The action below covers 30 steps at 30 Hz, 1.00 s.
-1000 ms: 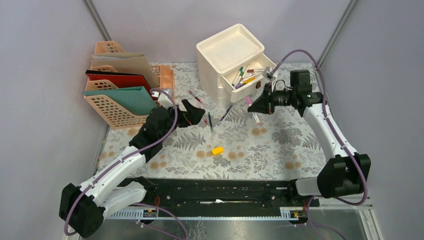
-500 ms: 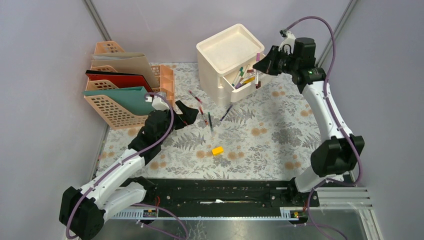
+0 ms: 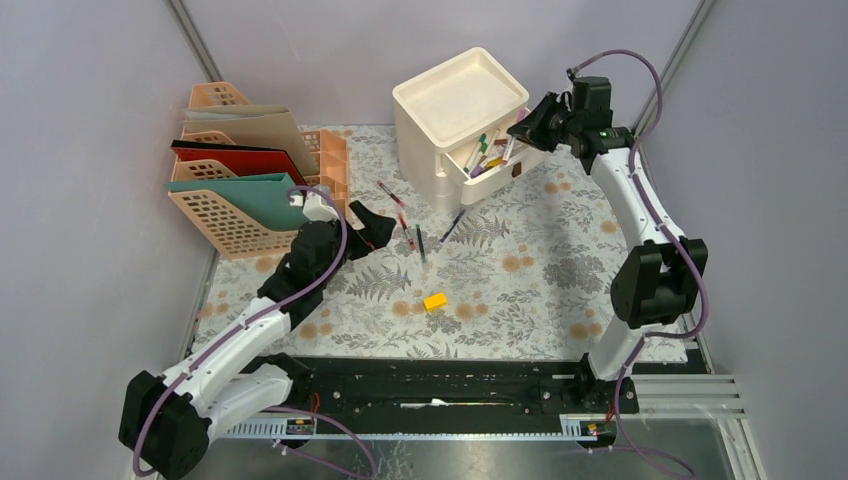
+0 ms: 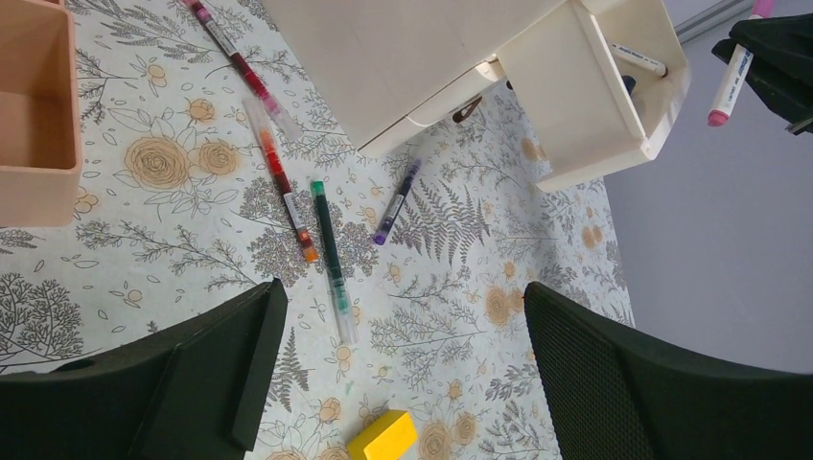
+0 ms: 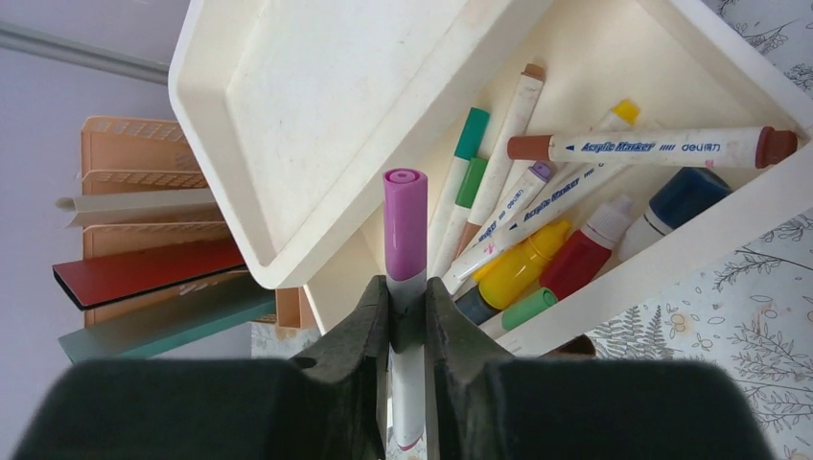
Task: Organize the desk
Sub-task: Place the stationery in the drawer.
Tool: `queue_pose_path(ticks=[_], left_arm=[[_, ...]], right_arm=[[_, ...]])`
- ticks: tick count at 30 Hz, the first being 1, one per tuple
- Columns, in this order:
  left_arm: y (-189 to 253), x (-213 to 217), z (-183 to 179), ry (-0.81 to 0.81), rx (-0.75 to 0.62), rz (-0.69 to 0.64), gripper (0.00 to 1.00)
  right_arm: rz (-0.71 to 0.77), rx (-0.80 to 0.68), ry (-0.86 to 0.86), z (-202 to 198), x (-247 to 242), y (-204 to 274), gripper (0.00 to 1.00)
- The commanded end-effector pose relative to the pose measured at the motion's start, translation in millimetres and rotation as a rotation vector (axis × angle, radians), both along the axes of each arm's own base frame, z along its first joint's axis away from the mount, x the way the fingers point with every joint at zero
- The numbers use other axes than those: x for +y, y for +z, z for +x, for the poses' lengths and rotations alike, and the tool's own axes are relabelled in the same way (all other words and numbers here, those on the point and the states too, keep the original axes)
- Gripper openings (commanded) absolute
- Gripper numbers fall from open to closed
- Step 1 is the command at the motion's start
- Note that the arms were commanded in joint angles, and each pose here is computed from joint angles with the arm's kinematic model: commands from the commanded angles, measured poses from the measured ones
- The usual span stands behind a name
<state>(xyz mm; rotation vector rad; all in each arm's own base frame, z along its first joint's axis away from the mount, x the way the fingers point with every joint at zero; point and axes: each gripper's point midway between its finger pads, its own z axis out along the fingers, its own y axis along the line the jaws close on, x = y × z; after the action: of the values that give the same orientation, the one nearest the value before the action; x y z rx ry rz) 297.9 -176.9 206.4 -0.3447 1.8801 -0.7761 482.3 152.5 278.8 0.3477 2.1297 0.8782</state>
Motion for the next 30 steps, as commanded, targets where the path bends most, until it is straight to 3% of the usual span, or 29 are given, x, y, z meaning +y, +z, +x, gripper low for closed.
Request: queue_pose_path(ticks=[1,17,24,30], left_arm=[[12.6,-2.9,7.7,0.005,-0.044,-0.034,0.99],[20.7,-15.1,8.1,-0.064,-0.06,-0.029,0.99],[22.0,-12.7,6.9,-0.07,-0.072,0.002,0.99],[24.2,-10.0,8.2,-0.065,-0.088,0.021,0.99]], right_arm=[[0.023,-0.017,-0.036,17.1,-1.3,8.9,0.17],[0.02,-0.122,0.056,17.3,4.0,34.6,0.54],[-0.119,-0.566,0.629,-62.4,25.3,85.8,0.62],[-0.243,-0.689,0.733,-102.4,18.7,73.9,0.6]])
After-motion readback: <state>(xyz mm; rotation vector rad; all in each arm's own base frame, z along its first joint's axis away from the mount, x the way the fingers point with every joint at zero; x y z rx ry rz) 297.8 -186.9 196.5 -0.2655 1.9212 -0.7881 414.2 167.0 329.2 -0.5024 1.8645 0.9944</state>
